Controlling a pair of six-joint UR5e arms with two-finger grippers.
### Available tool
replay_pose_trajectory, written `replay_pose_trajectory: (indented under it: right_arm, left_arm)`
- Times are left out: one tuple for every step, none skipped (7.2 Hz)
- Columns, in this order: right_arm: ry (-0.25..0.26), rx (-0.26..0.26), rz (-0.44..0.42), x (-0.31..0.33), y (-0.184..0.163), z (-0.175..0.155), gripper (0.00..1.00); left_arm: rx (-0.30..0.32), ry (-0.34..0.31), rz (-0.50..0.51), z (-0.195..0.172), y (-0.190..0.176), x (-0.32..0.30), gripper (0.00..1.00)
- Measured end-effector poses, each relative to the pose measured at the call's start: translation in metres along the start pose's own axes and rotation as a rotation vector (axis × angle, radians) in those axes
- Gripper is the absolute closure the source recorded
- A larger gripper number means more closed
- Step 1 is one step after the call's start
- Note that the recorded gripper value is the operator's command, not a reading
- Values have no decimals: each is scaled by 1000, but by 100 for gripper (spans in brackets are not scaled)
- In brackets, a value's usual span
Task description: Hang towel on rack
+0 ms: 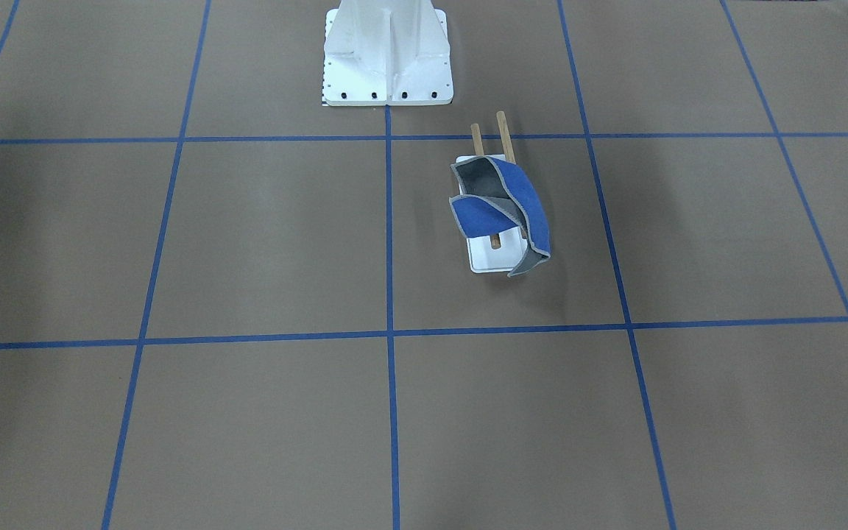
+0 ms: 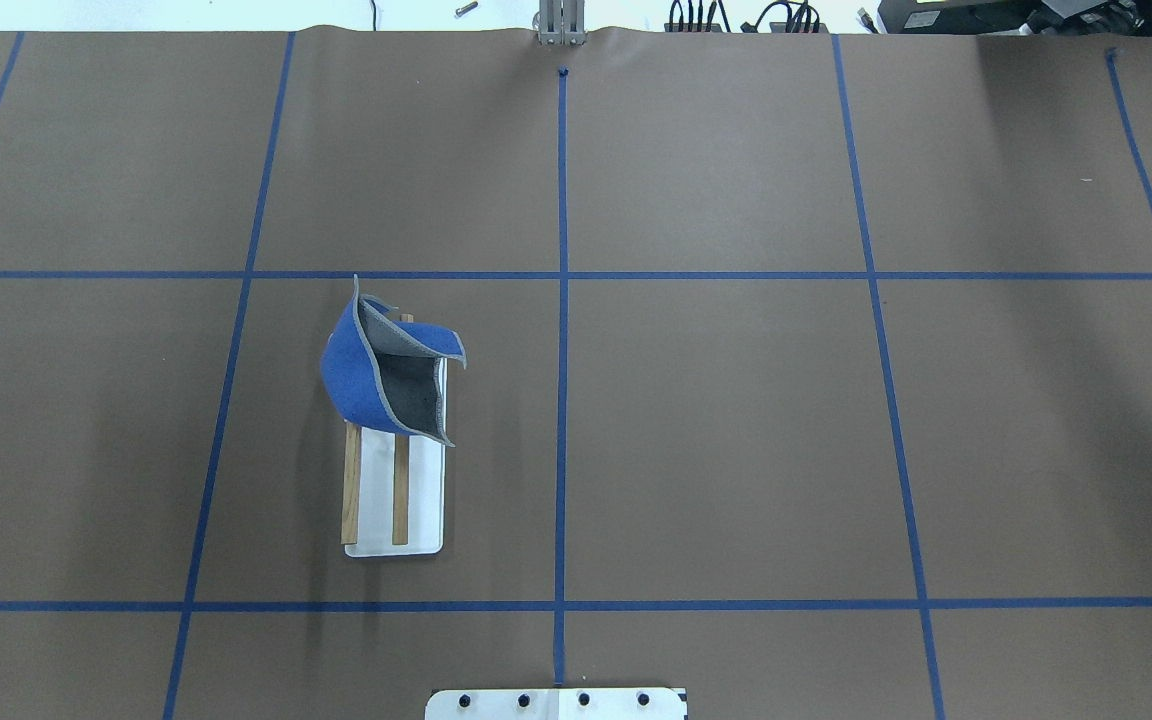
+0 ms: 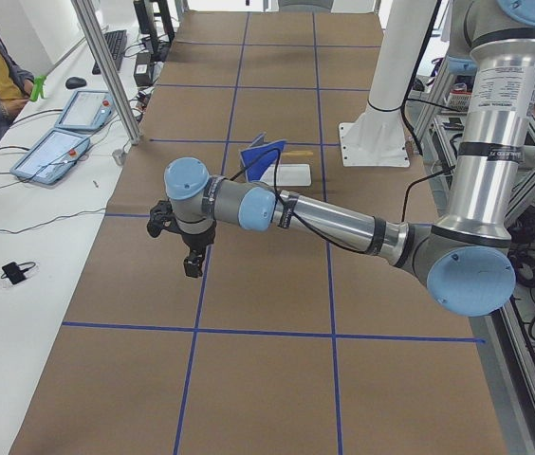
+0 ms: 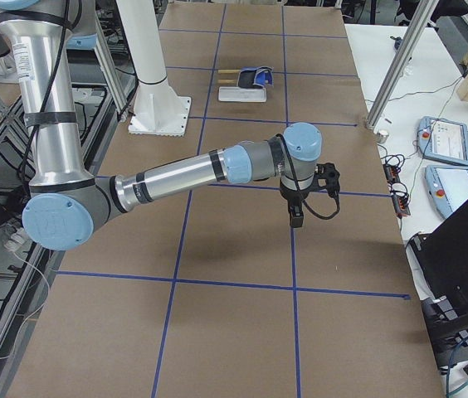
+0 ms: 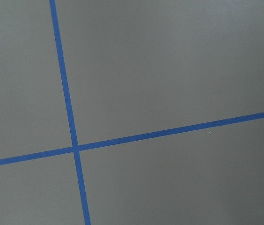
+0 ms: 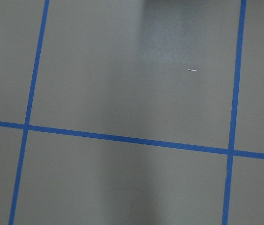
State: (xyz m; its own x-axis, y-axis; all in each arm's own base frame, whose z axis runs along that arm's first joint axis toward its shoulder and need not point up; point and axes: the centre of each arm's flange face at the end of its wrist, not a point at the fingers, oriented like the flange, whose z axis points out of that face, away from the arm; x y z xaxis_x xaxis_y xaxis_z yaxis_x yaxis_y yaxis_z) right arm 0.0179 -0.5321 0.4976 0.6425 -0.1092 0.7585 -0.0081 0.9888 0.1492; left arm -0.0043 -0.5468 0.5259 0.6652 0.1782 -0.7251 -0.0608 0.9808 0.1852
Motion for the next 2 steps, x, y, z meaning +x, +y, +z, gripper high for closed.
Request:
replay_pose_trajectory:
  right_arm:
    - [-8, 5, -3, -4, 1, -3, 0]
    - [-15, 11, -6, -9, 0, -6, 0]
  left_arm:
    - [6, 0, 2, -3, 0, 1, 2]
    - [12, 0, 3, -6, -1, 2, 2]
